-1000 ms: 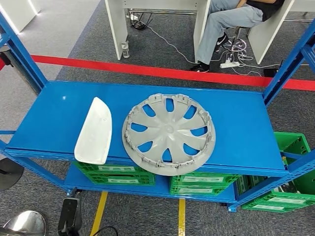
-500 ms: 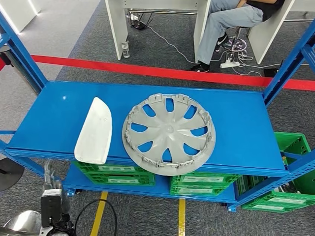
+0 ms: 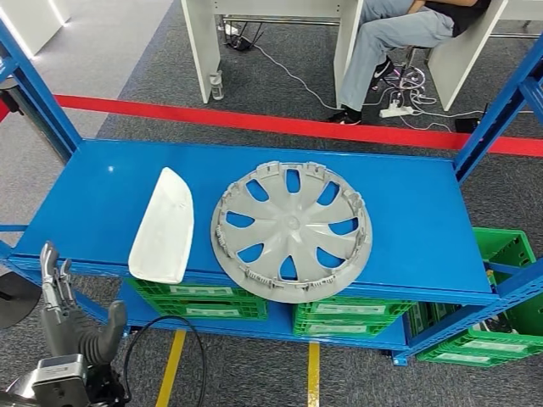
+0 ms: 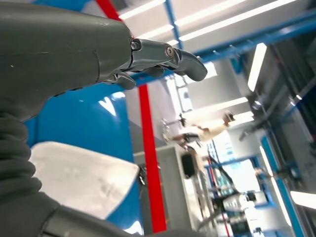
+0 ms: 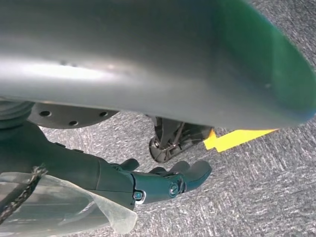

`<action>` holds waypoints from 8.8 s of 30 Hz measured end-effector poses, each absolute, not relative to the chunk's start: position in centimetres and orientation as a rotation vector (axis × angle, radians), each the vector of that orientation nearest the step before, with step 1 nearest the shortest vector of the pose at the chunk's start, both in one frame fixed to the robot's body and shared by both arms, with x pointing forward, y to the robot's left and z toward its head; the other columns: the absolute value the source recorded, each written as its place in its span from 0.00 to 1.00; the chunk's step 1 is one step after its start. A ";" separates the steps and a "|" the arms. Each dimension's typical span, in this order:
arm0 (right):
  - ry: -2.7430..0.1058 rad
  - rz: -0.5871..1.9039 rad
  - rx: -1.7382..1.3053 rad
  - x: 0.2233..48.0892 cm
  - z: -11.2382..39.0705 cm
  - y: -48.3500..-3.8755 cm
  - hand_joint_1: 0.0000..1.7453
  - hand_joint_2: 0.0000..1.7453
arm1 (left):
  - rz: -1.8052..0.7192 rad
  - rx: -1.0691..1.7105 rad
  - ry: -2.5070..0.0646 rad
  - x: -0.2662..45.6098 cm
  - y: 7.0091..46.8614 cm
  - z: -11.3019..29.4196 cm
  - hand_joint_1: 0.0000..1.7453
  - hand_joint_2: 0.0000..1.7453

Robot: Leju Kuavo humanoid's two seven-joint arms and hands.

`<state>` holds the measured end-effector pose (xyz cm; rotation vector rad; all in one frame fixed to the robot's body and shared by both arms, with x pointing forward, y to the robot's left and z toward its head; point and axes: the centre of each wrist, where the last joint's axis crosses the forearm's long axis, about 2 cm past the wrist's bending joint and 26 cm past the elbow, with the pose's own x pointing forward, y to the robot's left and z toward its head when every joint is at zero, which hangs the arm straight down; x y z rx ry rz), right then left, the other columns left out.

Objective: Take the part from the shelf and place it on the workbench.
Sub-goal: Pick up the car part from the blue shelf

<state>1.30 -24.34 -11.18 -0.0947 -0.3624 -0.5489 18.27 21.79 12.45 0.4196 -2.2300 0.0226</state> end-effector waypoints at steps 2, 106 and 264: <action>-0.364 -0.545 -0.088 1.3 -11.2 -24.3 0.00 0.00 | -0.041 0.428 -2.232 18.2 21.4 12.7 0.00 1.00; -0.365 -0.369 -0.004 1.3 -11.4 -27.8 0.00 0.00 | -0.617 0.699 -1.751 26.0 19.7 7.4 0.00 1.00; -0.370 -0.379 -0.022 1.8 -11.3 -26.6 0.00 0.00 | -0.674 1.430 -2.070 25.1 21.6 17.0 1.00 1.00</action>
